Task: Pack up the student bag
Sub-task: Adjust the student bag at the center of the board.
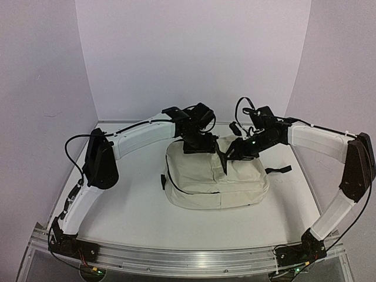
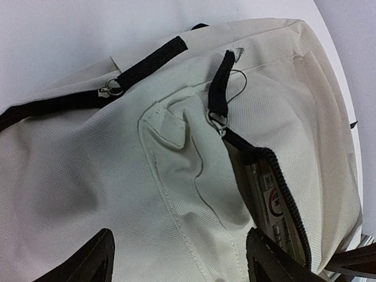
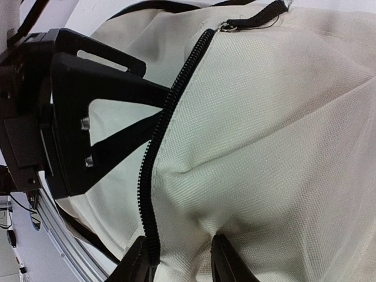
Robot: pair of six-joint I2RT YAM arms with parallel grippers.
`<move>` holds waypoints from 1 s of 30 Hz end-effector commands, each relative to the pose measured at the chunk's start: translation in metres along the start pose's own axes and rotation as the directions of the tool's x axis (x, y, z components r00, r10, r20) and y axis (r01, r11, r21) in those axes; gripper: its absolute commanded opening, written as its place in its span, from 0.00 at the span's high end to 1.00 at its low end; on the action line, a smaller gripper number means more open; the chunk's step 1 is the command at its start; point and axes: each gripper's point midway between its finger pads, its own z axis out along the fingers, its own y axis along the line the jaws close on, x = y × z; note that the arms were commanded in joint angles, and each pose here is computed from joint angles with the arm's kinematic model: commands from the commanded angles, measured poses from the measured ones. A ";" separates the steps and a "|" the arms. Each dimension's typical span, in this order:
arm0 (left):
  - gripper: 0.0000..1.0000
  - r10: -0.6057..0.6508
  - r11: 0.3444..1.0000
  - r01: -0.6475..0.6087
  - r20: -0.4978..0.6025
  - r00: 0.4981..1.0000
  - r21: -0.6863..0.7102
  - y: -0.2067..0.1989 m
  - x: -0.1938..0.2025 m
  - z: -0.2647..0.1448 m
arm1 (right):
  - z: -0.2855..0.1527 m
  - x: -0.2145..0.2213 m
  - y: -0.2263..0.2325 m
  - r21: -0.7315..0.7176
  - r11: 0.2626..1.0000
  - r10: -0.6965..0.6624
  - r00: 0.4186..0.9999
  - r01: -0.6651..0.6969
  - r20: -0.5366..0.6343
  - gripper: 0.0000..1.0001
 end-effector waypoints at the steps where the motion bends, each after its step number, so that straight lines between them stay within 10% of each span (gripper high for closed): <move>1: 0.19 0.030 0.998 -0.034 0.067 0.997 0.053 -0.025 -0.013 -0.010 | -0.009 -0.002 0.008 -0.030 1.000 -0.003 1.000 0.004 0.018 0.60; 17: 0.17 0.087 0.990 -0.084 0.027 0.996 -0.113 -0.004 0.012 0.022 | -0.011 -0.006 0.020 -0.094 0.995 0.022 1.000 -0.020 0.015 0.61; 30: 0.69 0.041 0.999 -0.040 0.042 0.998 -0.009 -0.021 -0.001 -0.061 | -0.009 -0.010 0.023 -0.106 0.994 0.026 1.000 -0.025 0.014 0.62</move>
